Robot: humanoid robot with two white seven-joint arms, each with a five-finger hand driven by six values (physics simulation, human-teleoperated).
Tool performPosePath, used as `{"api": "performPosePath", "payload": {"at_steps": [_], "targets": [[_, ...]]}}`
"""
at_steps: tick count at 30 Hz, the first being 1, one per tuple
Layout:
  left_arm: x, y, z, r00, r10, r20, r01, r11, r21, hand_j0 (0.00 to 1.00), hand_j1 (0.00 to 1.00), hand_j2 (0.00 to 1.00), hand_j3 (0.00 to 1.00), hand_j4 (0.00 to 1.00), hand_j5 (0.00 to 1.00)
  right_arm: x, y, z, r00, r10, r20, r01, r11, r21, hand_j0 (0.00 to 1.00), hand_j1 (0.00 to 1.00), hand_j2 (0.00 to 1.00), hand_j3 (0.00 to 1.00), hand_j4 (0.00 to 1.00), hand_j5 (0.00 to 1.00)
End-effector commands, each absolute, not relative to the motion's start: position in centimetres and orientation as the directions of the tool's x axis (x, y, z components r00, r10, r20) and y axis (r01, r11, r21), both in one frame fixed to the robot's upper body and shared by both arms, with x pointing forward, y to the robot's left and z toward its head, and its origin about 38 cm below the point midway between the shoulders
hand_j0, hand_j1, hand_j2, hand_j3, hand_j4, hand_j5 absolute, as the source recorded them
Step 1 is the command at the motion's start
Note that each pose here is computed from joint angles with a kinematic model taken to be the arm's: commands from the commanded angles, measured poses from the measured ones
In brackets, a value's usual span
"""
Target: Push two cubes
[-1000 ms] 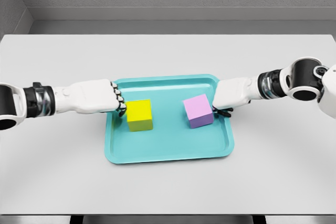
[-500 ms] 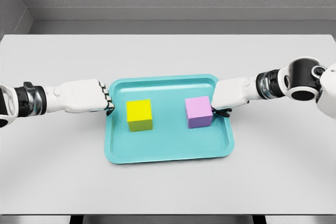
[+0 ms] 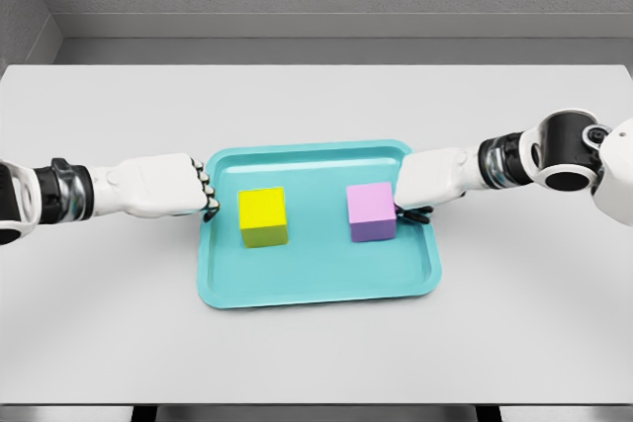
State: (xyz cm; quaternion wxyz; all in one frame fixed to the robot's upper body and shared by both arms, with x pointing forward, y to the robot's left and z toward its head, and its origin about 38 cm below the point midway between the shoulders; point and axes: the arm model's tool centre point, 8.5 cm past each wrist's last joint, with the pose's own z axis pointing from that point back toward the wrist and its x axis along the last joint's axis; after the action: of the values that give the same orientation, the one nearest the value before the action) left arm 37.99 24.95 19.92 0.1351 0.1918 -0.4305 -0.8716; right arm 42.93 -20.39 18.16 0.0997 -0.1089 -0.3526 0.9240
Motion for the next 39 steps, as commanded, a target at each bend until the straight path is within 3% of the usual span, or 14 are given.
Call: {"api": "performPosePath", "payload": {"at_steps": [1, 39], "targets": [[38.0, 24.8, 19.9, -0.891, -0.400, -0.215, 0.071, -0.589, 0.805, 0.48, 0.48, 0.48, 0.48, 0.48, 0.48, 42.9, -20.2, 18.2, -0.957, 0.260, -0.128, -0.107, -0.728, -0.678, 0.17, 0.17, 0.17, 0.17, 0.17, 0.17], [37.7, 22.3, 19.1, -0.914, -0.360, -0.185, 0.057, -0.567, 0.822, 0.48, 0.48, 0.48, 0.48, 0.48, 0.48, 42.5, -18.2, 17.9, -0.970, 0.212, -0.120, -0.076, -0.732, -0.678, 0.17, 0.17, 0.17, 0.17, 0.17, 0.17]]}}
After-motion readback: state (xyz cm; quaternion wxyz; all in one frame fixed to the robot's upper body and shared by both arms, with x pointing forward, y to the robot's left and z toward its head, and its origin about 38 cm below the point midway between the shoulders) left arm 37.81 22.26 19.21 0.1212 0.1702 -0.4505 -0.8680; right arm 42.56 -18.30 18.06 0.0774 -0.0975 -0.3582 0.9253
